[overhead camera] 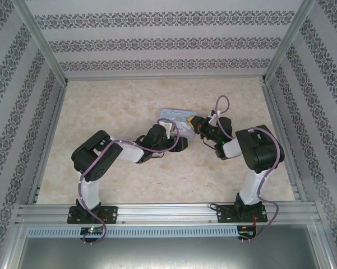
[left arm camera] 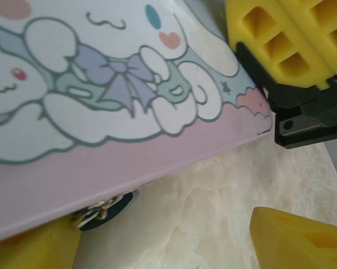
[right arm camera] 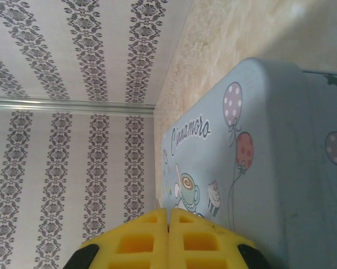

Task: Unlock the padlock with the key

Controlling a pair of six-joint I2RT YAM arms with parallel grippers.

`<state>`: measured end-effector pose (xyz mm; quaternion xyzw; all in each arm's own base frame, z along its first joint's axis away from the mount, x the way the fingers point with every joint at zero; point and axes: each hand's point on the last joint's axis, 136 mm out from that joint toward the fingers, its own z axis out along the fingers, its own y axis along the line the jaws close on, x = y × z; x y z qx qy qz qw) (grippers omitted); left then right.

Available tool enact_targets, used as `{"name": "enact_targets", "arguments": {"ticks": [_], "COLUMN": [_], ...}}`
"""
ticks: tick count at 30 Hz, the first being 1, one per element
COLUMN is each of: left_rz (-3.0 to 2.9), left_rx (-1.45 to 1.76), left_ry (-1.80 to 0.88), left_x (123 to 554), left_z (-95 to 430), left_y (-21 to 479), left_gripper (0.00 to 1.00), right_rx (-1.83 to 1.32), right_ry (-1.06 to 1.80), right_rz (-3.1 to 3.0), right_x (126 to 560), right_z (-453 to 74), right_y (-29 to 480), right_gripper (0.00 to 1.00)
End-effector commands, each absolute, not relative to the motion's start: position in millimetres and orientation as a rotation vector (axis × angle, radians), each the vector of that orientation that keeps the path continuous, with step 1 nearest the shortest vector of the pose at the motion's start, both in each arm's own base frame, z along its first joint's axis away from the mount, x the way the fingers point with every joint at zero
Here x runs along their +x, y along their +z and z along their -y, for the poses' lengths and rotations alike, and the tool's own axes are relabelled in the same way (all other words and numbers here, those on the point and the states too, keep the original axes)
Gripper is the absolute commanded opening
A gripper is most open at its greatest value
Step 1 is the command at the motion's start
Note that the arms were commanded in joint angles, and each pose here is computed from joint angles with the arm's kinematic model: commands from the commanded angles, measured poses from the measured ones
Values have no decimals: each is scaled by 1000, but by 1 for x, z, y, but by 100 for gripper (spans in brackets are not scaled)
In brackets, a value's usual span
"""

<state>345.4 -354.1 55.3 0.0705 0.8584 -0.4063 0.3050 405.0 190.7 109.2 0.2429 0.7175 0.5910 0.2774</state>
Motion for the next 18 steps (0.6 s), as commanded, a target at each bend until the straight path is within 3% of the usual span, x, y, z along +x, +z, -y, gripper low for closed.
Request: {"name": "enact_targets", "arguments": {"ticks": [1,7,18], "left_rz": [-2279,-2313,-2162], "left_rx": [187,205,107], "left_ry": [-1101,-1084,-1318], "left_x": [343,345,342], "left_z": [362,365,375], "left_y": [48,37,80], "left_gripper": [79,78,77], "right_rx": [615,624,632], "right_ry": [1608,1605,1601], "right_rz": [-1886,-1885,-1887], "right_x": [406,405,405], "right_z": [-191,-189,-187], "right_y": [116,115,112], "right_gripper": [0,0,0]}}
